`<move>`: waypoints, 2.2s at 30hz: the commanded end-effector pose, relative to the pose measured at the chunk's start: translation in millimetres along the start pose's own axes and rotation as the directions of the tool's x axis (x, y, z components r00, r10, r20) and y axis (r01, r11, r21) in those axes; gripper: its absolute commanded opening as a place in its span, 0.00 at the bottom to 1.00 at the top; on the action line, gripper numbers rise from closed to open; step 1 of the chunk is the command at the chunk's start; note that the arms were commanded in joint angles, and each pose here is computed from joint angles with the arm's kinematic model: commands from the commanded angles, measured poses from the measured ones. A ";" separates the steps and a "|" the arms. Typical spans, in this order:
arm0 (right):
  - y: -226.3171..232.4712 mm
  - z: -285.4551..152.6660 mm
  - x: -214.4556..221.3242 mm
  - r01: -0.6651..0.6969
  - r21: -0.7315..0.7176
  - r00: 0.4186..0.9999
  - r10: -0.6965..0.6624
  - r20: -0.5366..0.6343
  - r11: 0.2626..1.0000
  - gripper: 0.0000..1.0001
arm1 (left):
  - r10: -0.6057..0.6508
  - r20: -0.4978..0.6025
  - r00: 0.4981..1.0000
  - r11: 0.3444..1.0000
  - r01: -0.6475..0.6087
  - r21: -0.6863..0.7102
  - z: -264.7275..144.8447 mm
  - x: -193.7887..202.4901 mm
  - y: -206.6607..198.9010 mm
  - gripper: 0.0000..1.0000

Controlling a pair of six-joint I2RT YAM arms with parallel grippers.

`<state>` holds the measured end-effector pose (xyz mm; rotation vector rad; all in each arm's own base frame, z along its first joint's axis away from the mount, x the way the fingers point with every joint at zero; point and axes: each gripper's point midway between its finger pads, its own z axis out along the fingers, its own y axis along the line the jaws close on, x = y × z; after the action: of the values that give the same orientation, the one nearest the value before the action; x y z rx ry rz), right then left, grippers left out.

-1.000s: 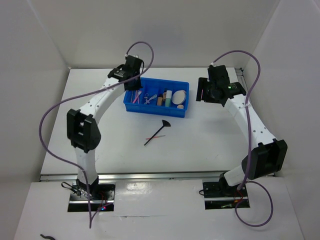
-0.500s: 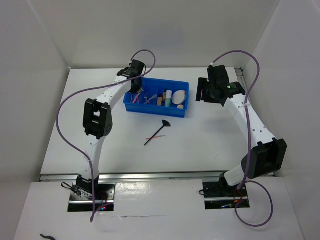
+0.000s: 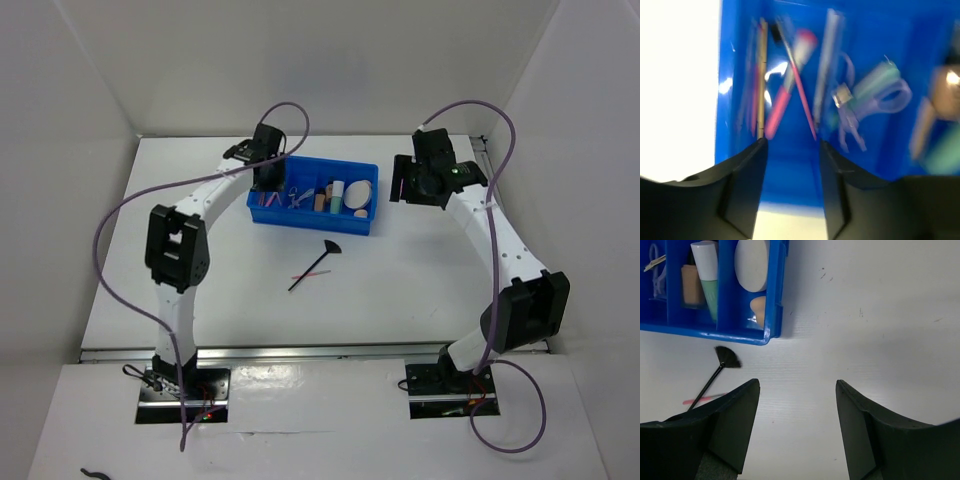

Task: Organize the makeup

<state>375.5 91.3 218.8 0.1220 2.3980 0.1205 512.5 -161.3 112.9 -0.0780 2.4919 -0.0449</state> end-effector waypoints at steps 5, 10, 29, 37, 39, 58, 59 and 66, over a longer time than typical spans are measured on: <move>0.8 -31.2 -21.2 -0.029 -0.020 0.995 0.031 0.090 0.999 0.70 | 0.217 0.108 0.970 0.922 -0.240 0.305 -126.6 72.1 -86.0 0.52; 0.6 -38.6 -17.5 -0.024 -0.021 0.994 0.026 0.102 0.999 0.71 | 0.369 -0.037 0.929 0.866 -0.329 0.376 -127.2 153.8 -118.0 0.61; -4.0 -43.0 -10.3 -0.034 -0.009 0.995 0.034 0.098 0.999 0.71 | 0.456 -0.221 0.862 0.884 -0.411 0.221 -41.0 202.5 -128.7 0.59; -3.2 -35.9 -9.8 -0.032 -0.005 0.996 0.033 0.088 0.999 0.71 | 0.479 -0.225 0.848 0.876 -0.446 0.186 -33.7 199.3 -112.4 0.49; -4.0 -33.9 -6.6 -0.031 -0.002 0.996 0.031 0.080 1.000 0.71 | 0.485 -0.208 0.849 0.872 -0.451 0.191 -37.2 195.7 -112.9 0.39; -3.0 -38.2 -12.6 -0.023 -0.004 0.996 0.023 0.085 1.000 0.71 | 0.389 -0.070 0.918 0.913 -0.375 0.158 -128.5 118.5 -84.3 0.00; -3.0 -38.2 -12.6 -0.023 -0.004 0.996 0.023 0.085 1.000 0.71 | 0.369 -0.059 0.928 0.922 -0.357 0.151 -128.4 108.5 -80.4 0.00; -0.6 -33.2 -12.5 -0.021 -0.009 0.997 0.021 0.072 1.000 0.71 | 0.340 -0.062 0.939 0.919 -0.317 0.236 -113.1 77.8 -75.7 0.00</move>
<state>360.5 84.9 239.8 0.1536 2.3441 0.1258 389.3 -228.7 163.8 0.3648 2.5264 -0.1262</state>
